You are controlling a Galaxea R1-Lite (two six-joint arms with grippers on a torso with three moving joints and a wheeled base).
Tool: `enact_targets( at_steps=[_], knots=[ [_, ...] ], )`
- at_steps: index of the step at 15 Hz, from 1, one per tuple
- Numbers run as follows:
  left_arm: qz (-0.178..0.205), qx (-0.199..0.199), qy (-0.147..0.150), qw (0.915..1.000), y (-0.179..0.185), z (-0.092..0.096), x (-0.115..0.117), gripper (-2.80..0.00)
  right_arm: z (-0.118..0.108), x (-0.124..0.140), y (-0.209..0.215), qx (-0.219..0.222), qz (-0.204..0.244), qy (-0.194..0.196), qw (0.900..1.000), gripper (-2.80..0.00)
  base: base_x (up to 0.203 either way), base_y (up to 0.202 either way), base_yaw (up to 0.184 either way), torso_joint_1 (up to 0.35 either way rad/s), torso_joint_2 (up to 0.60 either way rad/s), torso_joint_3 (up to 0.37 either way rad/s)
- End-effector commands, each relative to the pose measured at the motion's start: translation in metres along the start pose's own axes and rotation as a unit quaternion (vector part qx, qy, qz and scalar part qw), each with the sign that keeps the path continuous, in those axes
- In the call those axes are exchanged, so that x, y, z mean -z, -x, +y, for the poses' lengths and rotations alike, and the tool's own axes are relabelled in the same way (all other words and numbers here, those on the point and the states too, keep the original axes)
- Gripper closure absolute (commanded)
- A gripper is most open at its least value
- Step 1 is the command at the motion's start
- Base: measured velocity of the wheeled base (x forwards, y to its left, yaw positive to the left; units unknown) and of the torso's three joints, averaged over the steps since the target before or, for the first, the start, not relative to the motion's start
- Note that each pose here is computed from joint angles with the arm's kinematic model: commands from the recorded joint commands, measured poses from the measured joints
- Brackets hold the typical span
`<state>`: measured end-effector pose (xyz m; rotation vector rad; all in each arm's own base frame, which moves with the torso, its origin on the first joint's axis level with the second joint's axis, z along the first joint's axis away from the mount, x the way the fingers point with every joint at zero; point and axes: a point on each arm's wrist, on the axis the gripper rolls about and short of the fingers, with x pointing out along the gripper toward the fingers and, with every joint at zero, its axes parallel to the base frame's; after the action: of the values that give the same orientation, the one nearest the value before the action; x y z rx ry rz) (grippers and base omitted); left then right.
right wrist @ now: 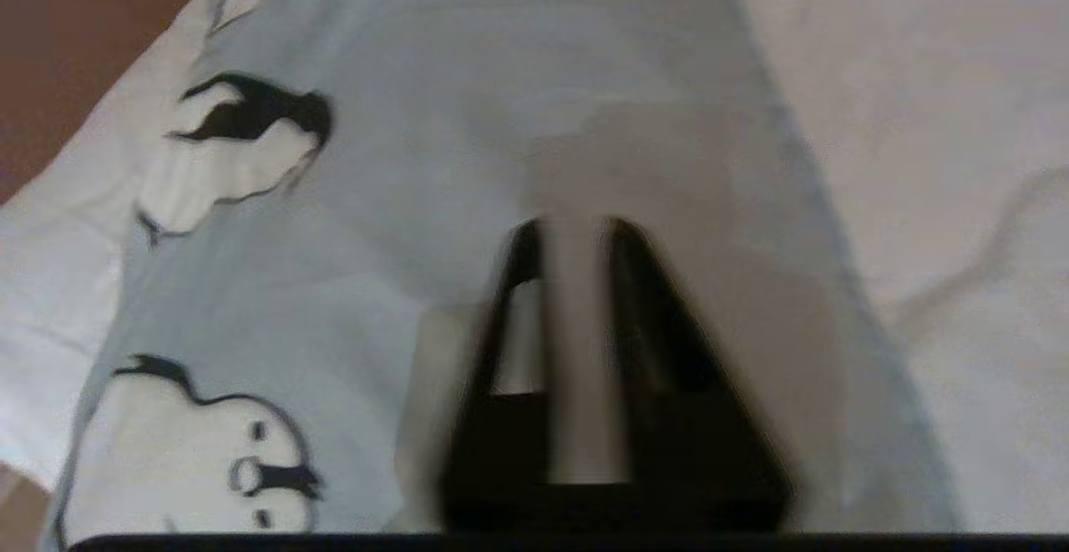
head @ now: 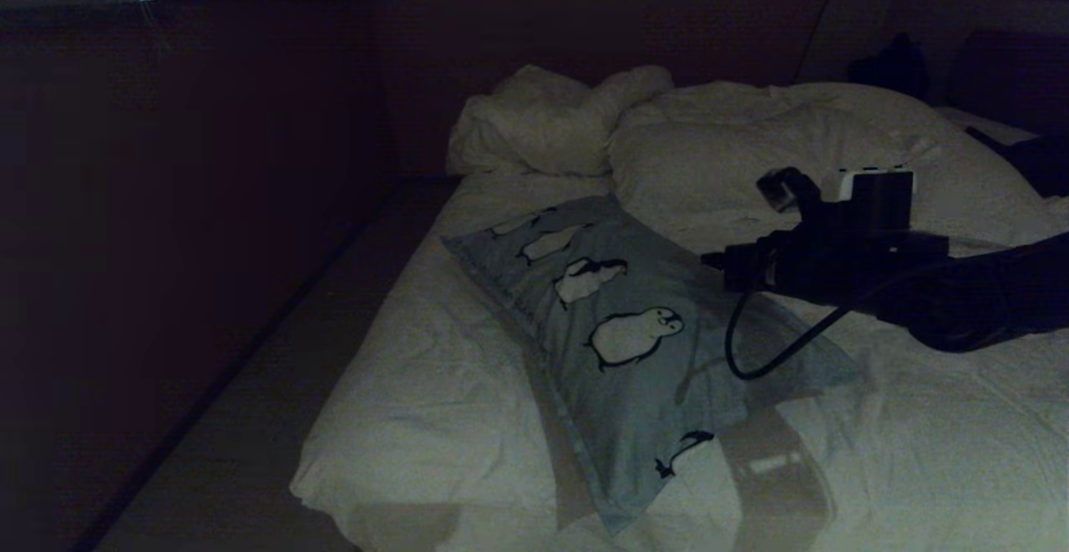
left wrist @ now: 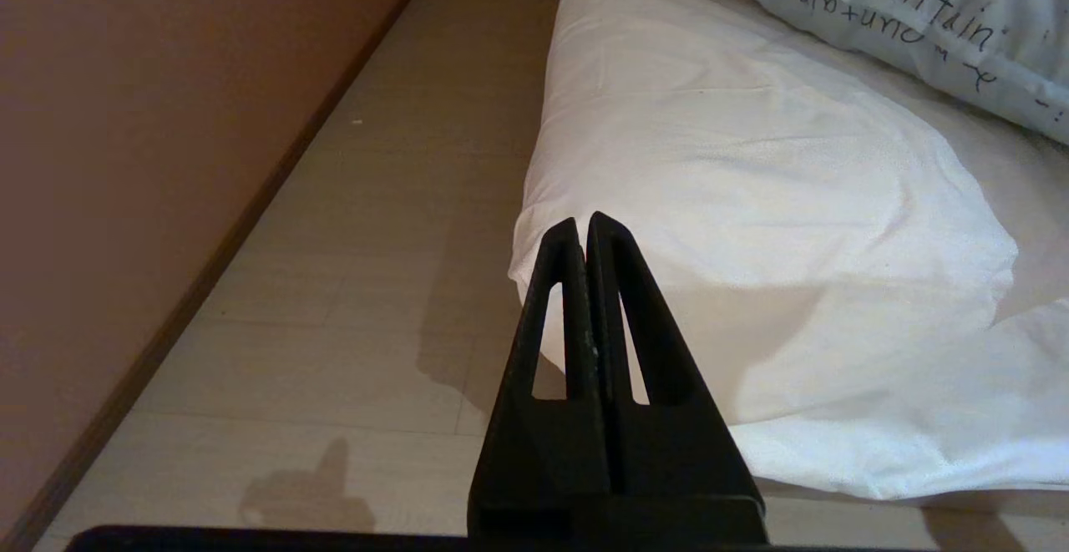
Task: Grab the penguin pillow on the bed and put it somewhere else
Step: Pick up the pillow
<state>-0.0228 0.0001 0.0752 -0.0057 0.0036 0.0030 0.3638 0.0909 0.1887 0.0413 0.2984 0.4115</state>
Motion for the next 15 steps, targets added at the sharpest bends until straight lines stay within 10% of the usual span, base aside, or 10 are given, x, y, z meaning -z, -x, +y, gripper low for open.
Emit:
enact_targets(
  at_steps=[1,15],
  knots=[
    [0.000,0.001,0.000,1.0000,0.000,0.000,0.000,0.00,0.009,0.000,0.002,-0.012,-0.004,0.003,1.000,-2.80,0.000,0.000,0.000,0.000,0.00,0.000],
    [0.000,0.000,0.000,1.0000,0.000,0.000,0.000,0.00,0.040,0.043,-0.008,-0.051,0.064,0.066,0.994,-2.80,0.000,0.000,0.000,0.000,0.00,0.000]
  ],
)
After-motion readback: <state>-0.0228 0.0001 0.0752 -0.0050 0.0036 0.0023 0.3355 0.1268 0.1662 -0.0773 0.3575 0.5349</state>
